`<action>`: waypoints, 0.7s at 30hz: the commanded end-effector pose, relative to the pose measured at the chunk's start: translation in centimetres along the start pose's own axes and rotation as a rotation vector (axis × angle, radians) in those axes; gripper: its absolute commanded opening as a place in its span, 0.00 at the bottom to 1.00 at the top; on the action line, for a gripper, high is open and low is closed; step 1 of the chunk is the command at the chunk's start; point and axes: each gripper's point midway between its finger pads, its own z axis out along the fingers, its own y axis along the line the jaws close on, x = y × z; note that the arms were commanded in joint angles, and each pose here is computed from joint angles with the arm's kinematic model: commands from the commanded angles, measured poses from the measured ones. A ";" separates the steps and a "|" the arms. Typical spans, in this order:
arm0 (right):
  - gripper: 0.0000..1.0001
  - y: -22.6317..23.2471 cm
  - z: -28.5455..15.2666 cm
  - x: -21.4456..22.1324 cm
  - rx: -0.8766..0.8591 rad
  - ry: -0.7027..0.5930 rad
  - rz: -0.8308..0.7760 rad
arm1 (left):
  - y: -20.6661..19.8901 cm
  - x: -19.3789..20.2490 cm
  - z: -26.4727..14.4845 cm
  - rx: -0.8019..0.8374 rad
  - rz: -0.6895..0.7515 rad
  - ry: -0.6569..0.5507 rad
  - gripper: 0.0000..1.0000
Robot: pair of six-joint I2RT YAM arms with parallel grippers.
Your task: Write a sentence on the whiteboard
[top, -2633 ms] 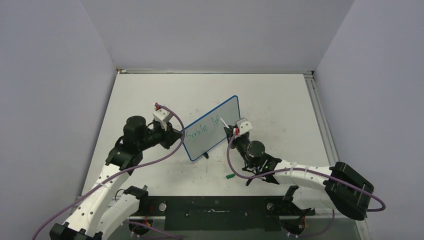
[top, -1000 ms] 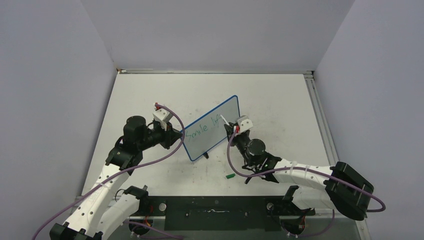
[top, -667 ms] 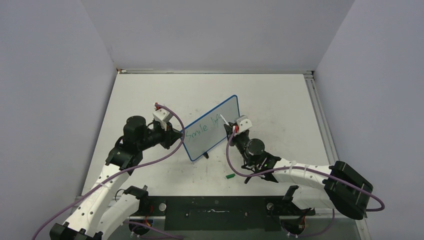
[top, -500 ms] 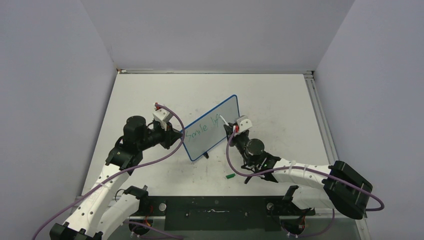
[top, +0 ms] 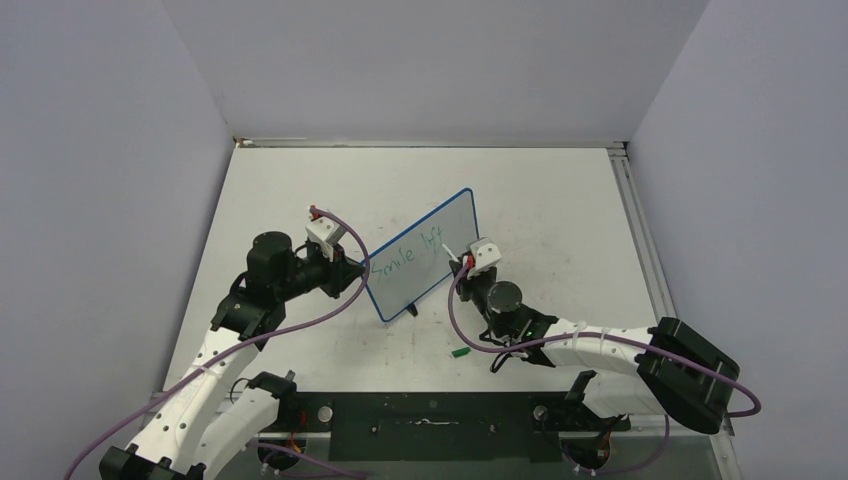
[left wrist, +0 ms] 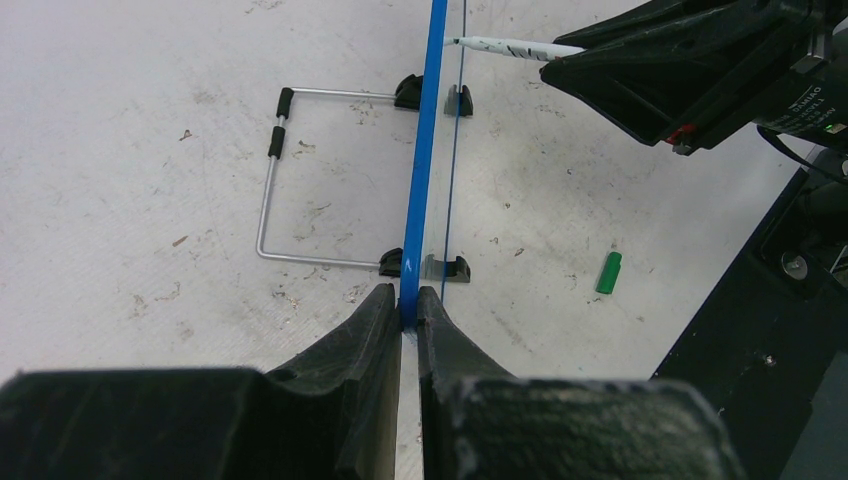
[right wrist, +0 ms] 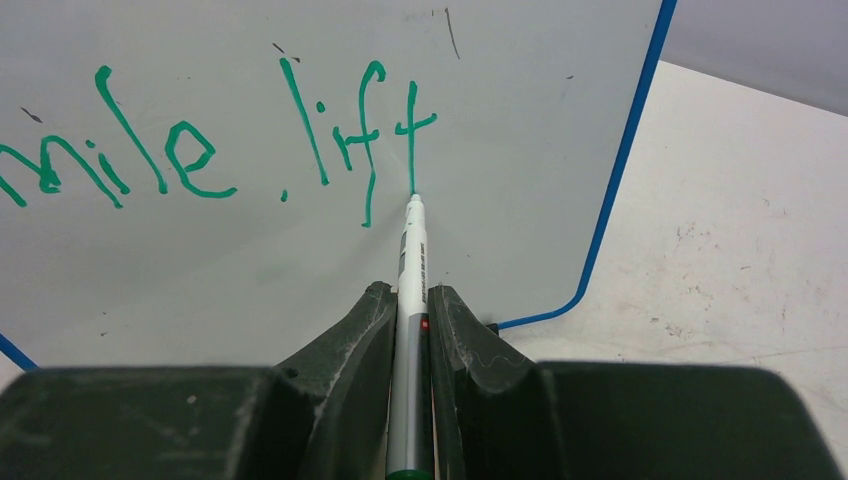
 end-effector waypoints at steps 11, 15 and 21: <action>0.05 -1.3 -0.2 -3.8 0.058 -0.091 0.018 | -0.3 0.4 -0.2 0.004 -0.014 0.023 0.00; 0.05 -1.9 -1.0 -5.2 0.072 -0.122 0.026 | -0.2 0.4 -0.2 0.000 -0.016 0.024 0.00; 0.05 -2.9 -1.9 -6.5 0.077 -0.146 0.021 | -0.2 0.4 -0.2 -0.001 -0.017 0.025 0.00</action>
